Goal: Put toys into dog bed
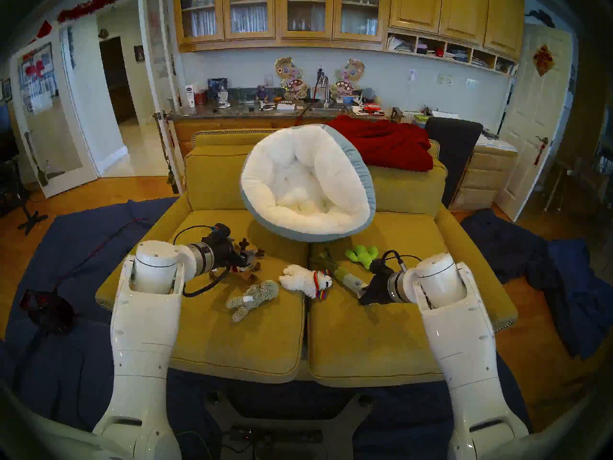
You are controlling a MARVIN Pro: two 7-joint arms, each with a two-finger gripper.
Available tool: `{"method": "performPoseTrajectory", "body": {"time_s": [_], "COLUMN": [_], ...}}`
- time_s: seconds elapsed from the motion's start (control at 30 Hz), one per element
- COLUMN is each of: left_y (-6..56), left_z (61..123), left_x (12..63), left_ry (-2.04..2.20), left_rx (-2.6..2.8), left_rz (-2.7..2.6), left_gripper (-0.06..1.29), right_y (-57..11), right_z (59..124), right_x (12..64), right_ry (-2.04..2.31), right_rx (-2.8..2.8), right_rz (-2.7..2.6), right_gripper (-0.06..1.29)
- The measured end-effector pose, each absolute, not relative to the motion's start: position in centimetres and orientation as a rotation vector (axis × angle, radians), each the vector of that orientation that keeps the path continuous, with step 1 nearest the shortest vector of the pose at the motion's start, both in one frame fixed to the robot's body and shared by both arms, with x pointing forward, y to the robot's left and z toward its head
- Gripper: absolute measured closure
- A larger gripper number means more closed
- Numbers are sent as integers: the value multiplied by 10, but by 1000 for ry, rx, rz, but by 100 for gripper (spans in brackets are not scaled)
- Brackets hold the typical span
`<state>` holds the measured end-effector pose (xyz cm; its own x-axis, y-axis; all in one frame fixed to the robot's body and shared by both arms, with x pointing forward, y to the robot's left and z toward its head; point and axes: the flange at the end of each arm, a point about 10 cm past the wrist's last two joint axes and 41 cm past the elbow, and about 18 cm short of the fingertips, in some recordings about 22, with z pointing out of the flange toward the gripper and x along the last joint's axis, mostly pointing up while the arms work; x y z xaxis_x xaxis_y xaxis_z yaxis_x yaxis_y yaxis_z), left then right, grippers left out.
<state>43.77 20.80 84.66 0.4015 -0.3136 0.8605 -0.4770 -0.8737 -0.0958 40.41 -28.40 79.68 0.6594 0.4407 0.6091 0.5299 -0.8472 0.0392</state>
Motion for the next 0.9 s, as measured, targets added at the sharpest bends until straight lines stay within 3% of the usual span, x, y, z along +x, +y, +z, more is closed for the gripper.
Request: {"method": "performPoseTrajectory", "body": {"time_s": [0.03, 0.07, 0.13, 0.17, 0.9], "left_y": [208, 208, 208, 208, 208], "left_z": [847, 847, 847, 847, 846], "left_x": [438, 438, 438, 438, 438], "left_ry": [-708, -708, -708, -709, -708], "left_rx": [2487, 2487, 2487, 2487, 2488], "left_rz": [1472, 1472, 1472, 1472, 1471], "left_gripper": [0, 0, 0, 0, 0], "right_y": [-284, -284, -285, -285, -321], "right_z": [797, 797, 798, 799, 873], "right_x": [404, 403, 403, 402, 409], "right_ry": [-803, -803, -803, -803, -747], "right_rx": [-2731, -2730, -2727, -2725, -2668], "right_rz": [-950, -956, -968, -974, -1235], "right_gripper": [77, 93, 114, 117, 119]}}
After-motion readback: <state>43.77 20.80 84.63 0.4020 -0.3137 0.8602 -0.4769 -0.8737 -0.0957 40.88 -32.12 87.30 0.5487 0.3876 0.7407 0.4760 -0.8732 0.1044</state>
